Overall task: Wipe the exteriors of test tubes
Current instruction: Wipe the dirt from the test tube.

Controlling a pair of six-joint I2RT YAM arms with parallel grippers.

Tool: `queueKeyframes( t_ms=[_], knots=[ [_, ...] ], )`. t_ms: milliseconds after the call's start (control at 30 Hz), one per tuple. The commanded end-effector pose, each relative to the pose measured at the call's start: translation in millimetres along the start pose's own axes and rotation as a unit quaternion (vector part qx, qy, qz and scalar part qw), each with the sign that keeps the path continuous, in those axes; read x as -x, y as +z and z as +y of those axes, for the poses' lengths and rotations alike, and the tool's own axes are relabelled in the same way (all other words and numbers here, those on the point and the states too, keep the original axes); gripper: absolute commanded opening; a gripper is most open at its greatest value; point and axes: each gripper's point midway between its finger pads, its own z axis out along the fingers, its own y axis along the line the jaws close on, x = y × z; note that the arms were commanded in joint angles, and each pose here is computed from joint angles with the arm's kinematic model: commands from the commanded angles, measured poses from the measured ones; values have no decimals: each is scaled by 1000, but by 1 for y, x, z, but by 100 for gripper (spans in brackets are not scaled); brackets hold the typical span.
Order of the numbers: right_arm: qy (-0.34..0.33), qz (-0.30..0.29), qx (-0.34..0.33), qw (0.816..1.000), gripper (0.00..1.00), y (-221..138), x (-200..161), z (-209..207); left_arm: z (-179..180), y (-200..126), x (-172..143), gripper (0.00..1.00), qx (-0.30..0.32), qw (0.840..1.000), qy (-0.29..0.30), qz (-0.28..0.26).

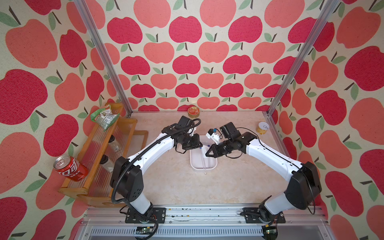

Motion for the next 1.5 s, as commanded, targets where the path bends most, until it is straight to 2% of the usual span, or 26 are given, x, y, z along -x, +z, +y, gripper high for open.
queueKeyframes(
  t_ms=[0, 867, 1467],
  knots=[
    [-12, 4, 20, 1000, 0, 0, -6, 4, -1, -1, -1, 5, -1, 1000, -7, 0],
    [20, 42, 77, 996, 0, 10, -80, 11, 3, 3, 5, 5, -5, 1000, -13, 3],
    [1, 0, 75, 997, 0, 4, -29, 12, 6, 5, 1, 5, -9, 1000, -16, 7]
  ],
)
